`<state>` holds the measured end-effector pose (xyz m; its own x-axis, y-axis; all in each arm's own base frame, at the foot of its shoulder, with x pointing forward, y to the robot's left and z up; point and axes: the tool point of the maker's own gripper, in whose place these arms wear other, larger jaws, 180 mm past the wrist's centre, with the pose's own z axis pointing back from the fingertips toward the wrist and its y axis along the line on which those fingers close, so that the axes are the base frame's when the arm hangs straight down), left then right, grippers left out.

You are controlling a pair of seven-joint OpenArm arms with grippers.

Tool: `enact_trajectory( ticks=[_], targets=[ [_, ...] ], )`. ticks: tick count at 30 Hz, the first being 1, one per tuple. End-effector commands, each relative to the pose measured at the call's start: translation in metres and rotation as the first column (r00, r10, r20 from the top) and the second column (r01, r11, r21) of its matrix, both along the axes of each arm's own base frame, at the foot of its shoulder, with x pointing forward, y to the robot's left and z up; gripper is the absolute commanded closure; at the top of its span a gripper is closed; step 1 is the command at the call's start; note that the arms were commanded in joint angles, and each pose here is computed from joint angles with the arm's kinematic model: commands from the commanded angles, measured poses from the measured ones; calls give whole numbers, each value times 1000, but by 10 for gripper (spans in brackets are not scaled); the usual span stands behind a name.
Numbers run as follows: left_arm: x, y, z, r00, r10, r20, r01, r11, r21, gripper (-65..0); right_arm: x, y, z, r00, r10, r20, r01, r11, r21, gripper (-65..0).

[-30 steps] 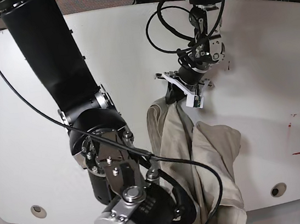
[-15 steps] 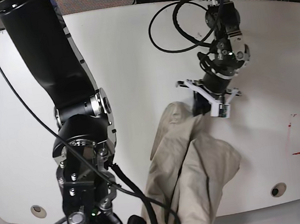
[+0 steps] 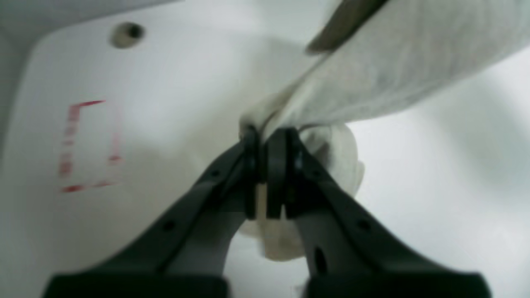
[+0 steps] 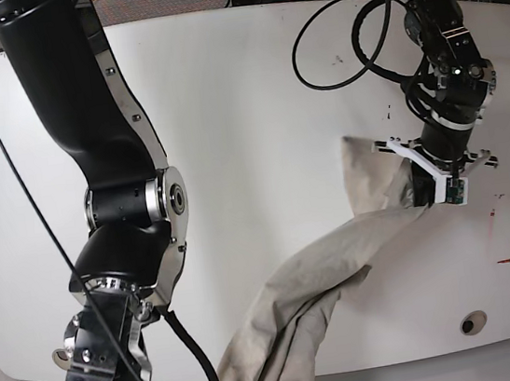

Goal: Fold the T-shirt properly
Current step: 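Lift and swing the T-shirt with both grippers, spreading it out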

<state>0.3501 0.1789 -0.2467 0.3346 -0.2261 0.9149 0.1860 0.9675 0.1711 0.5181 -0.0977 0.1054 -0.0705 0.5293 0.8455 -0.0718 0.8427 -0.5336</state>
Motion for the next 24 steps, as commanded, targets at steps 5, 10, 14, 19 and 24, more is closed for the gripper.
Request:
enact_trajectory(
  ticks=[5,10,14,19,24],
  targets=[
    [13,43,53,989,55,140,-67,994,85,0,22,-16,9,999,-16,-43,21,993,120,0],
    [21,71,86,973,85,216,-116,984,136,0,38,-34,-1,992,-50,-117,67,988,142,0],
    [27,88,120,957,66,282,-128,970,206,0,45,-41,-5,986,-62,-156,85,986,146,0],
    [32,102,163,926,60,372,-163,954,251,0,48,-43,-9,982,-65,-175,89,987,133,0],
    [34,118,205,900,64,432,-213,927,308,0,48,-63,-11,978,-105,-182,128,985,117,0]
  ],
)
